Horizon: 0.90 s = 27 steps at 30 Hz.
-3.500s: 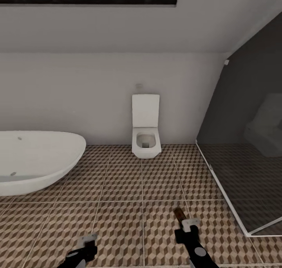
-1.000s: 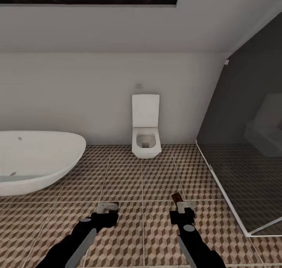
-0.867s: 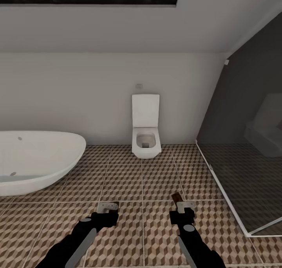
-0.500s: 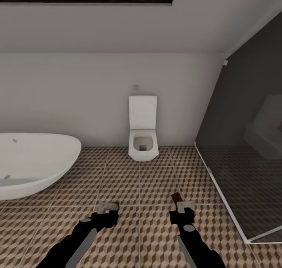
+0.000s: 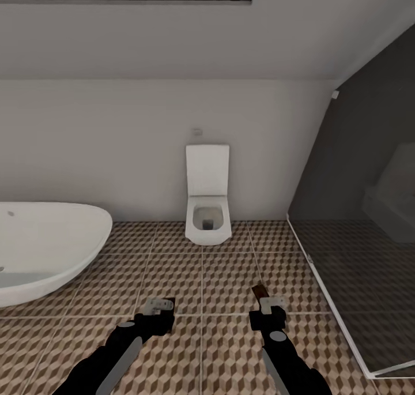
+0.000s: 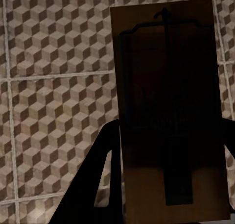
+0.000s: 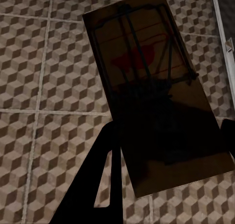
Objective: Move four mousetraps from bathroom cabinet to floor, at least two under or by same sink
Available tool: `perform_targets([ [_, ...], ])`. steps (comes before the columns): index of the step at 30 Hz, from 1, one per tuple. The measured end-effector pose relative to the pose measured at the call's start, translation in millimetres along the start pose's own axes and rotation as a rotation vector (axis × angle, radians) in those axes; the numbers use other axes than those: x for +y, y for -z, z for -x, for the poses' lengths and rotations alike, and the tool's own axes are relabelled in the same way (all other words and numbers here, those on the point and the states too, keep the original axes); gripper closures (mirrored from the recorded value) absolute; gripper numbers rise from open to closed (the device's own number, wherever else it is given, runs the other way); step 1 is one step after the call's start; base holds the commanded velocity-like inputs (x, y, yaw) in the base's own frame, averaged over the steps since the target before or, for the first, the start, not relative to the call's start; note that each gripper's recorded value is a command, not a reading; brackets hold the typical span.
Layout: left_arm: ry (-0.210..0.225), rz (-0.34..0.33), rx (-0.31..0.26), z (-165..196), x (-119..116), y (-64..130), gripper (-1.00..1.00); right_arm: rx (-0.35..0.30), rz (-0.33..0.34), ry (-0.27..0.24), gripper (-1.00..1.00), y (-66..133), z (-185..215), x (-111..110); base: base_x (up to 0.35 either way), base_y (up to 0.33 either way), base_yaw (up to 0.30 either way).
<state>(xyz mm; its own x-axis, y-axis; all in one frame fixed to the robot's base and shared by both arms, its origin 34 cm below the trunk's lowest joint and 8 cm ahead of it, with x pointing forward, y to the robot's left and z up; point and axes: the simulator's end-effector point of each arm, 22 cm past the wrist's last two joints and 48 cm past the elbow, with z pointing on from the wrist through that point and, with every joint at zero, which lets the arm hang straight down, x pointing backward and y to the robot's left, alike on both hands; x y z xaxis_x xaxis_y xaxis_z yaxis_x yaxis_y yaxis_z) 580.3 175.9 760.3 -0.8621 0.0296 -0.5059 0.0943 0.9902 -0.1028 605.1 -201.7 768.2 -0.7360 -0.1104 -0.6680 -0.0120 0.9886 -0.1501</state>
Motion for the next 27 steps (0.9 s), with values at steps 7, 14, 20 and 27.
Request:
perform_targets([
  [7, 0.0, 0.001, 0.002, -1, 0, -0.3, 1.0, -0.003, 0.003, 0.0, 1.0, 0.2, 1, 1, 0.241, 0.0, 0.0],
  [14, 0.0, 0.002, 0.006, -2, 1, -0.8, 1.0, -0.045, 0.04, -0.022, 1.0, 5.9, 22, 16, 0.248, 0.0, 0.0],
  [20, 0.001, 0.002, 0.011, -5, 1, -2.4, 1.0, -0.046, 0.051, -0.031, 1.0, 6.5, 24, 23, 0.249, 0.0, 0.0],
  [27, 0.003, 0.002, 0.022, -9, 1, -5.3, 1.0, -0.036, 0.053, -0.031, 1.0, 4.2, 19, 24, 0.24, 0.0, 0.0],
])
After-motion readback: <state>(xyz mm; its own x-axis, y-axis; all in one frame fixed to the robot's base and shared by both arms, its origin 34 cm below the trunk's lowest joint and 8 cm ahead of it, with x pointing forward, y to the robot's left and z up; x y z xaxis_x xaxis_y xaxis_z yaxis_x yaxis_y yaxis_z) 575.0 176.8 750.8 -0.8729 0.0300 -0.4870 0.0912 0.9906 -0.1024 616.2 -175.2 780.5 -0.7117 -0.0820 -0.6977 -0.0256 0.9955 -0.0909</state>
